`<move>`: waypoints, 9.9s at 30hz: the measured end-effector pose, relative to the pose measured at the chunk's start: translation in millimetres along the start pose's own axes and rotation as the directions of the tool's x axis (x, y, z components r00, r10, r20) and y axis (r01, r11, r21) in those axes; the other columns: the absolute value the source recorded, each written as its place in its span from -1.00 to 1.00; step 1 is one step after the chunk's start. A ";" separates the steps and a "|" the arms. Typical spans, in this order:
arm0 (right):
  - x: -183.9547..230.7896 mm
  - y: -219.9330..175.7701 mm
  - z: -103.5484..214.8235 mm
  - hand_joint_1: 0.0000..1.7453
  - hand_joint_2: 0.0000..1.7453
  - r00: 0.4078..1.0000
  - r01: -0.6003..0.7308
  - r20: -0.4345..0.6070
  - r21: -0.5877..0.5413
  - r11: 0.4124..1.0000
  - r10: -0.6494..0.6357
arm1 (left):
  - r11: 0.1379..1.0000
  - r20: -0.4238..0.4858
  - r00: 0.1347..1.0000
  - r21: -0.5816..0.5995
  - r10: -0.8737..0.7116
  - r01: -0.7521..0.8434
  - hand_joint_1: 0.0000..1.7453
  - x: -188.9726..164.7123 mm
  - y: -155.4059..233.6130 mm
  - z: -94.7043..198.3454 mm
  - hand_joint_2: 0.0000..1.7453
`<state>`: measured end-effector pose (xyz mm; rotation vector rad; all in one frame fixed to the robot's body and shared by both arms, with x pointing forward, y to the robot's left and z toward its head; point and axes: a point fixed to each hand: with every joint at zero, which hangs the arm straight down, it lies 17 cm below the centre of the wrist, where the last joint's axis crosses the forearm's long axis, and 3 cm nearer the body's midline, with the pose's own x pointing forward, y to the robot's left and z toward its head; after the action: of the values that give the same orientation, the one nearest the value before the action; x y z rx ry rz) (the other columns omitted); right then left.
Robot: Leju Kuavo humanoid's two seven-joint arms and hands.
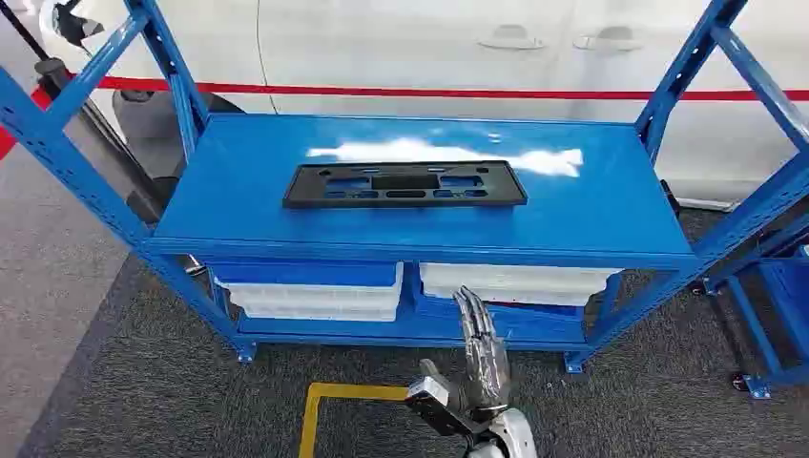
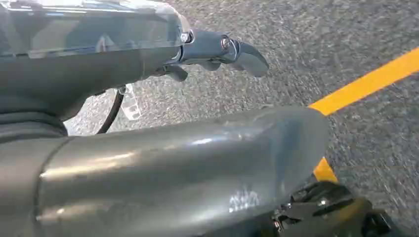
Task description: Take the parts from the cabinet and place them on the table.
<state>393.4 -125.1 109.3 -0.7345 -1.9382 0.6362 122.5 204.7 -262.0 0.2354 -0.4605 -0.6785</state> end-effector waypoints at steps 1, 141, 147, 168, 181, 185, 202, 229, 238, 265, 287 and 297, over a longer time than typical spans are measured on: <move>9.4 -8.7 -6.8 -1.00 -1.00 0.999 -0.016 0.033 -0.023 1.000 0.017 | 1.000 0.006 1.000 -0.005 -0.006 0.006 -1.00 1.9 -1.0 0.0 -1.00; 29.6 -52.9 -32.4 -1.00 1.00 0.973 -0.194 0.097 -0.142 0.971 0.209 | 0.755 -0.076 0.761 -0.101 0.644 -0.648 -1.00 28.8 -17.3 2.9 -1.00; 26.6 -46.7 -28.0 -1.00 1.00 0.973 -0.198 0.092 -0.123 0.972 0.210 | 0.759 -0.082 0.766 -0.102 0.638 -0.643 -1.00 27.3 -18.9 3.4 -1.00; 31.8 -37.9 -28.7 -1.00 1.00 0.975 -0.186 0.101 -0.108 0.977 0.197 | 0.764 -0.089 0.773 -0.113 0.628 -0.635 -1.00 27.5 -25.6 5.8 -1.00; 34.5 -25.3 -45.7 -1.00 1.00 0.943 -0.310 0.106 -0.075 0.948 0.316 | 0.782 -0.122 0.798 -0.161 0.590 -0.602 -1.00 32.1 -35.7 7.9 -1.00; 24.0 -12.7 -57.4 -1.00 1.00 0.936 -0.339 0.084 -0.038 0.940 0.341 | 0.795 -0.118 0.813 -0.169 0.570 -0.583 -1.00 37.1 -33.9 6.5 -1.00; 26.4 36.6 -83.9 -1.00 1.00 0.914 -0.394 0.135 0.081 0.916 0.381 | 0.822 -0.121 0.843 -0.187 0.524 -0.538 -1.00 38.2 -35.6 6.5 -1.00; -93.2 12.8 -128.5 0.84 1.00 0.825 -0.502 -0.155 0.241 0.831 0.543 | 0.833 -0.115 0.856 -0.200 0.503 -0.516 -1.00 36.1 -34.1 6.2 -1.00; -99.9 20.7 -118.3 1.00 1.00 0.847 -0.459 -0.157 0.269 0.847 0.508 | 0.838 -0.106 0.862 -0.200 0.496 -0.508 -1.00 36.9 -33.3 5.9 -1.00; -74.0 -32.8 -162.0 1.00 1.00 0.950 -0.236 -0.186 0.104 0.966 0.252 | 0.830 -0.084 0.853 -0.201 0.514 -0.520 -1.00 41.2 -31.0 5.5 -1.00; 158.5 -197.8 -150.9 1.00 1.00 0.452 0.756 0.266 0.392 0.524 -0.852 | 0.712 0.282 0.654 -0.292 0.702 -0.639 -1.00 108.7 1.9 21.0 -1.00; 144.8 -177.2 -114.4 1.00 1.00 0.462 0.750 0.226 0.417 0.514 -0.857 | 0.677 0.271 0.621 -0.304 0.736 -0.670 -1.00 108.6 2.9 21.9 1.00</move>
<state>399.4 -128.2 365.0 0.6014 -2.2154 0.4098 187.8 135.0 -205.8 -0.2609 -0.8005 0.0438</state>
